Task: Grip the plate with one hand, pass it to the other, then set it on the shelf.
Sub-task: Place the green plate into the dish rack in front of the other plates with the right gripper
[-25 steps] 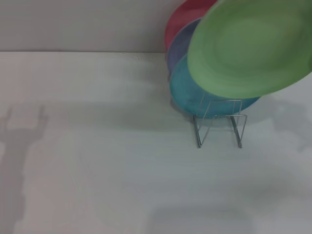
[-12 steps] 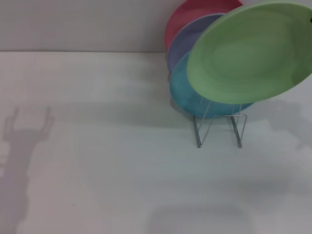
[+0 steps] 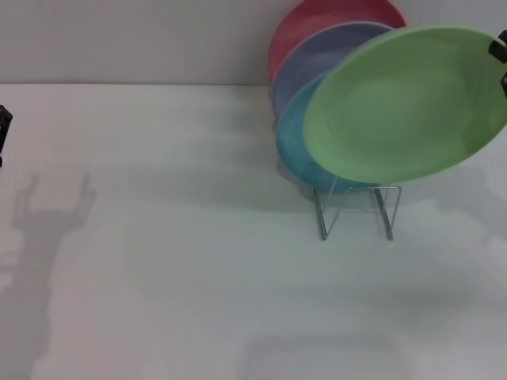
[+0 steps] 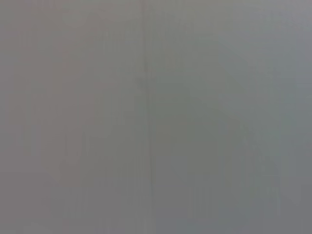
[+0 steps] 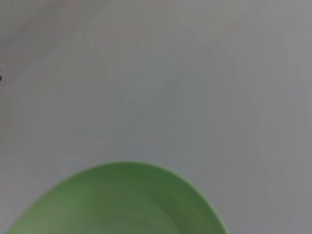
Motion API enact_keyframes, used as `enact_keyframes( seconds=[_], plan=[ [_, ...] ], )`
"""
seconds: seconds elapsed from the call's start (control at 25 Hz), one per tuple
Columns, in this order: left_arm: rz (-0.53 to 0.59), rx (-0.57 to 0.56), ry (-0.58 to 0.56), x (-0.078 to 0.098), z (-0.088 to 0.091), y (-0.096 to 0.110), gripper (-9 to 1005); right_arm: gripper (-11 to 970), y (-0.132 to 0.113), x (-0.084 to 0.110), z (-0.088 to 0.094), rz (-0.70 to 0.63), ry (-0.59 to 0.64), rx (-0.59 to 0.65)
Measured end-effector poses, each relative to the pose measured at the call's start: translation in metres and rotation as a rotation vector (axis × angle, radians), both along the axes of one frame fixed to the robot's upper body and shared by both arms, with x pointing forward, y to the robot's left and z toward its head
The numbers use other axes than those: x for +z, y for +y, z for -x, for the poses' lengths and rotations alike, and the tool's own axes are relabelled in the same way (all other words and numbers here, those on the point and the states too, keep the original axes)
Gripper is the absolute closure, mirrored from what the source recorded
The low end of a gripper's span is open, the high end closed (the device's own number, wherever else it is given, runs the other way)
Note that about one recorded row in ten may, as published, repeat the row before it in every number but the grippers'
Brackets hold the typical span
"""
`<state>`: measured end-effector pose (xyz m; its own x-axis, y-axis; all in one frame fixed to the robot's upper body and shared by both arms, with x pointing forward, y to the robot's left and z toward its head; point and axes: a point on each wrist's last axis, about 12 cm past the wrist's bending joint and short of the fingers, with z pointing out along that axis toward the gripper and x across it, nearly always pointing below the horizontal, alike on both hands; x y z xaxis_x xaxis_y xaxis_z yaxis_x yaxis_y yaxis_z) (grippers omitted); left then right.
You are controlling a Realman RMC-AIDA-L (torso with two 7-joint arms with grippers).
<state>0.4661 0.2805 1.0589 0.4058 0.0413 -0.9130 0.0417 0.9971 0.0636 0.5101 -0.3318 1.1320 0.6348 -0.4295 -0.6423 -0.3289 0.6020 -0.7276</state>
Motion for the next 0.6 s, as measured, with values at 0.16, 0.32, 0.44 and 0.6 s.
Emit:
enact_keyframes(
  seconds=[0.16,0.32,0.44,0.6],
  plan=[
    [0.000,-0.004,0.001,0.000,0.000,-0.001,182,939,0.000,-0.001,0.000,0.005,0.004,-0.002],
    [-0.002,-0.004,0.000,0.000,0.000,-0.001,182,939,-0.002,-0.003,-0.001,0.025,0.021,-0.009],
    [-0.007,-0.006,0.004,-0.001,-0.001,0.000,181,940,0.000,-0.008,-0.004,0.043,0.049,-0.007],
    [-0.012,-0.018,0.008,-0.002,-0.002,-0.003,181,940,0.004,-0.015,-0.007,0.048,0.080,-0.005]
  ],
)
